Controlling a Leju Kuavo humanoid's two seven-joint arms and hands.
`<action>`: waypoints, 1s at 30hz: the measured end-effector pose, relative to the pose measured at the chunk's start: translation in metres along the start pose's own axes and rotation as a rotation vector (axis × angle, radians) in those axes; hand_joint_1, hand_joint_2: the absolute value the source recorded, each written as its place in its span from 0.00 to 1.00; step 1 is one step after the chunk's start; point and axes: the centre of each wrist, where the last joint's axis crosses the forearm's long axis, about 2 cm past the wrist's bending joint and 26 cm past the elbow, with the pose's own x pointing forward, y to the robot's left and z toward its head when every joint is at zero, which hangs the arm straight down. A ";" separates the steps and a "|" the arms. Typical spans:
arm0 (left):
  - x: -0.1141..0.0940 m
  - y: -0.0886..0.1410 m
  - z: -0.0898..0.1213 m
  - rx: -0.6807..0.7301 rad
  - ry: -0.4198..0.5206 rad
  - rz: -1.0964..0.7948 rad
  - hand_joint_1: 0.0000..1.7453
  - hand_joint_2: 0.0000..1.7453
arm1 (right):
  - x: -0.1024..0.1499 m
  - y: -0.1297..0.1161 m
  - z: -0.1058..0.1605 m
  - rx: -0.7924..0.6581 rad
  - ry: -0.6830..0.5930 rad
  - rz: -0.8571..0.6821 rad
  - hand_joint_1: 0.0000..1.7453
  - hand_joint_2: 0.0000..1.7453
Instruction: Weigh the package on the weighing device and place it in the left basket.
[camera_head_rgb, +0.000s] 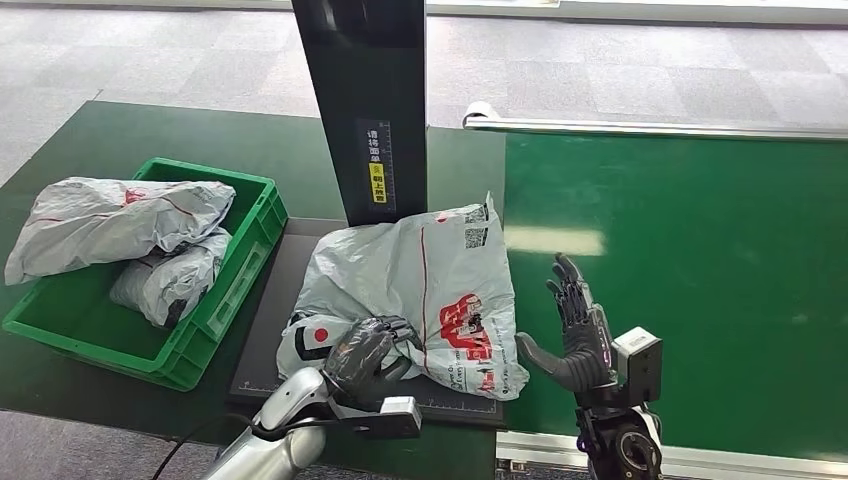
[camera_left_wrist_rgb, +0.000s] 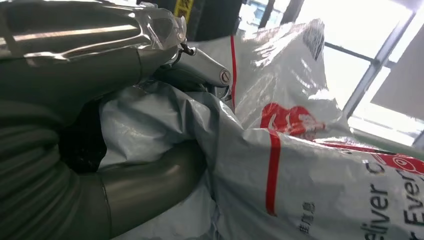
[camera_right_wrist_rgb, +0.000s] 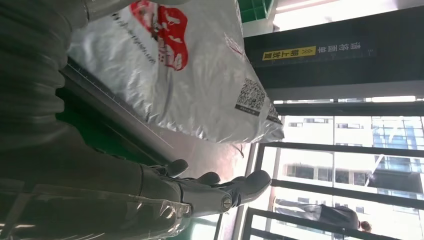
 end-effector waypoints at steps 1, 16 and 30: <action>0.000 0.004 0.000 0.046 0.000 0.007 1.00 1.00 | 0.000 0.000 0.001 -0.004 0.002 -0.001 0.00 1.00; 0.003 0.064 0.010 0.459 -0.033 -0.050 1.00 1.00 | -0.004 -0.002 0.009 -0.020 0.018 -0.001 0.00 1.00; -0.009 0.145 0.059 1.000 -0.050 -0.236 1.00 1.00 | -0.003 0.001 0.030 -0.079 0.020 0.014 0.00 1.00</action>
